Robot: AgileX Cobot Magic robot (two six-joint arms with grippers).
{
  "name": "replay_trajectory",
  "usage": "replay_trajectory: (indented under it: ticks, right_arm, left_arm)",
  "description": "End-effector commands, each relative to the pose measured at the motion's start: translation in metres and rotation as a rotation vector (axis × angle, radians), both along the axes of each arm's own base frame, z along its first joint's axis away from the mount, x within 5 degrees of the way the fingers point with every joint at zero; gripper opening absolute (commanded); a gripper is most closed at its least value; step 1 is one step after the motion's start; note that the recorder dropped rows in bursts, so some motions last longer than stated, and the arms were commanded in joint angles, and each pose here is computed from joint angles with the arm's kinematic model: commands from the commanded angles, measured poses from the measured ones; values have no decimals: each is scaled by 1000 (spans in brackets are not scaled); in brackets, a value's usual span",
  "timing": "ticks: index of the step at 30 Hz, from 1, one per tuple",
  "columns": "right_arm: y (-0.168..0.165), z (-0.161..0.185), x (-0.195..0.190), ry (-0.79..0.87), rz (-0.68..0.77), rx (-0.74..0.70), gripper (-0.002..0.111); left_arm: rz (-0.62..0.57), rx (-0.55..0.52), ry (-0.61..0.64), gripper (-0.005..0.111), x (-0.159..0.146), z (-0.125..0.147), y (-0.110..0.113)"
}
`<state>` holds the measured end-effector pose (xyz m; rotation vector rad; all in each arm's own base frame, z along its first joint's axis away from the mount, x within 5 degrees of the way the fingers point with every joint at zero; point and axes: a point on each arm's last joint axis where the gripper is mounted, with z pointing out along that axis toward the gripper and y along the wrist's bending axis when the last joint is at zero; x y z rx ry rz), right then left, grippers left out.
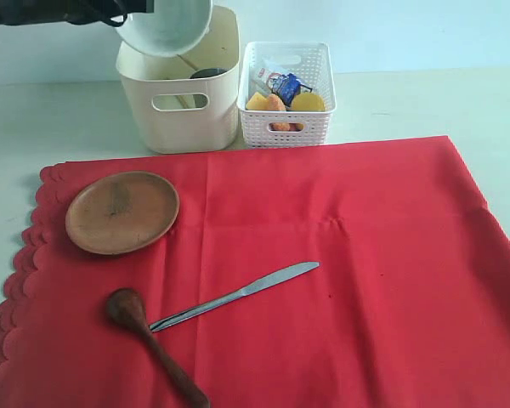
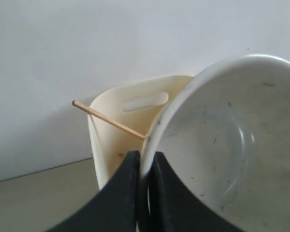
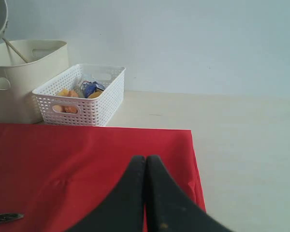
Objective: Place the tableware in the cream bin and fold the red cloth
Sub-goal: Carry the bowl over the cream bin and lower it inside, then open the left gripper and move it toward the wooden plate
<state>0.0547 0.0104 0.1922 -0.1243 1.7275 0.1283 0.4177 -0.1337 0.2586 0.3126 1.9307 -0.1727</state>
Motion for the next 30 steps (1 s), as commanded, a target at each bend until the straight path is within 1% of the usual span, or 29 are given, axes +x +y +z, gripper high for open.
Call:
replay_trajectory:
  ticks: [1,8,14,16,18,22,25,27,30]
  right_arm:
    - [0,-1,0,-7,-5,-4,0]
    - [0,-1,0,-7,-5,-4,0]
    - [0,-1,0,-7,-5,-4,0]
    - [0,-1,0,-7,-5,-4,0]
    - [0,-1,0,-7,-5,-4,0]
    - [0,-1,0,-7,-5,-4,0]
    - [0,-1,0,-7,-5,-4,0]
    - [0,-1,0,-7,-5,-4,0]
    - [0,-1,0,-7,-5,-4,0]
  left_arm:
    - [16,-2,0,0,20,-20,-4]
    - [22,8,19,0,36,-46,-8]
    - [1,33,78,1,35,-56,-10]
    - [-8,45,91,6,34,-57,-10]
    - [-18,57,108,14,33,-58,-10]
    - [-26,61,134,36,31,-58,-10]
    - [-31,57,128,49,28,-48,-10]
    - [-34,50,118,52,25,-37,-9]
    - [-43,38,105,51,18,-15,-8]
